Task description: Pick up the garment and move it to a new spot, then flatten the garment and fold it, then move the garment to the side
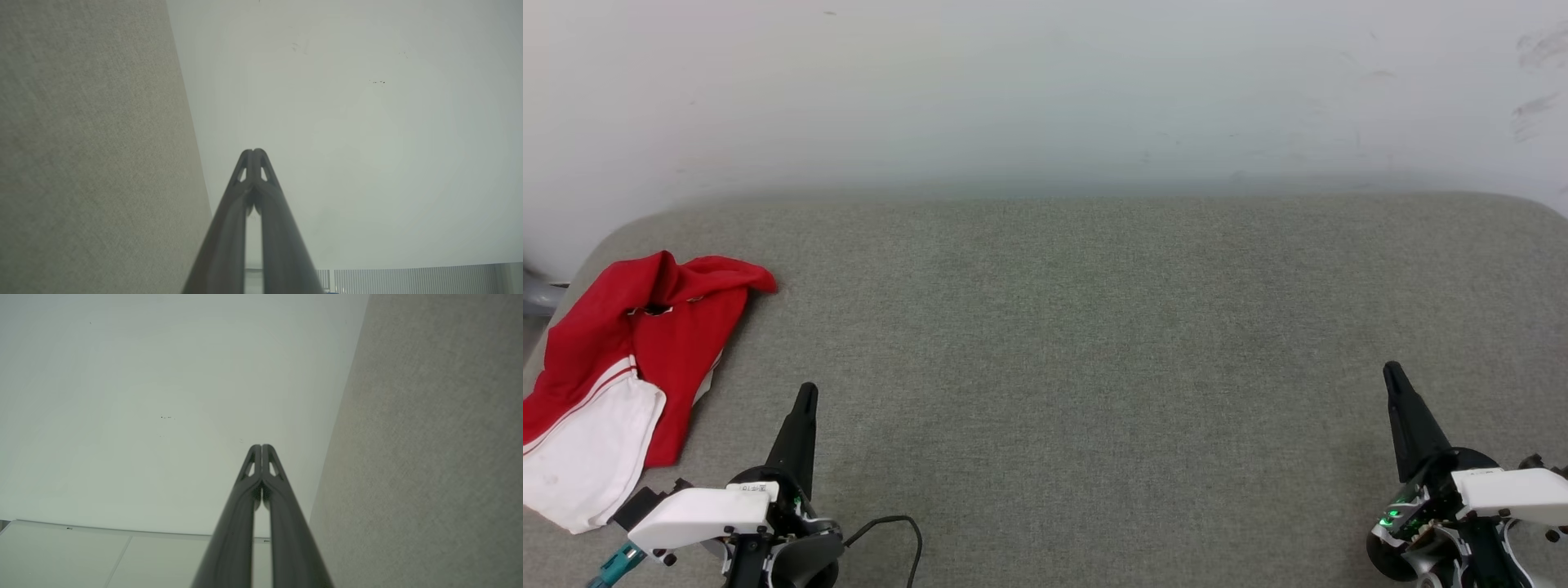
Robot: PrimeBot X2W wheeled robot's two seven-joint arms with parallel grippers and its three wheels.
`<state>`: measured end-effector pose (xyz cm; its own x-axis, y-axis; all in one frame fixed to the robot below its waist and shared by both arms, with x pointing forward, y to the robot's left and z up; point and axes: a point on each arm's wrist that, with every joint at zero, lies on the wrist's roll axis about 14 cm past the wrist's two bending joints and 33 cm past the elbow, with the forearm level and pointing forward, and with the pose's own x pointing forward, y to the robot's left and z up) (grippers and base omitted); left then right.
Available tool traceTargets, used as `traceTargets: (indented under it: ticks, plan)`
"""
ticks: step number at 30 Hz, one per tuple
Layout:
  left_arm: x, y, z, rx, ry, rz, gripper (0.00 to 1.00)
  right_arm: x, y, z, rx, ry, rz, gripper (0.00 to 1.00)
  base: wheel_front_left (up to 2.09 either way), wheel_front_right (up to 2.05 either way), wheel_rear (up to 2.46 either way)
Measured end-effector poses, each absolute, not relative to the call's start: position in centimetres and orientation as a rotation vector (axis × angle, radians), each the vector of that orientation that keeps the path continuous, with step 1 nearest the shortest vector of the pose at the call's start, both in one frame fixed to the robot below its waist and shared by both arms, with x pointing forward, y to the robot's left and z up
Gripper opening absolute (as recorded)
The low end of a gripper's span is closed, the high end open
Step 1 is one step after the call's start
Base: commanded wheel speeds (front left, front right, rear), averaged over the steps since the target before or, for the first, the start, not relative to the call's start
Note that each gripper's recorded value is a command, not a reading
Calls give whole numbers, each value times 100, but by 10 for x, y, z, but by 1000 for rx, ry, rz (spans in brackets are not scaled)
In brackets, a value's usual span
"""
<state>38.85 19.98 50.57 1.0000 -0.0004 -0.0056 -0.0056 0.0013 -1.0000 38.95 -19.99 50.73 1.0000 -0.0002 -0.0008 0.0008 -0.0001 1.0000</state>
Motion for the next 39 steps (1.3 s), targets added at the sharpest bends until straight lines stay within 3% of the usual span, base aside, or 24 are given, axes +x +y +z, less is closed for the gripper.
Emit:
traceTargets:
  ticks: [24, 25, 39]
  plan:
    - [389, 200, 506, -1569, 5, 4, 0, 390, -200, 507, 1571, 0, -1, 0, 0, 0, 0]
    - [388, 200, 504, -1570, 8, 7, 100, 389, -200, 506, 1571, 3, -3, 100, 0, 0, 0]
    - [385, 185, 498, -1557, 32, 12, 100, 386, -197, 504, 1565, -4, -17, 100, 0, 0, 0]
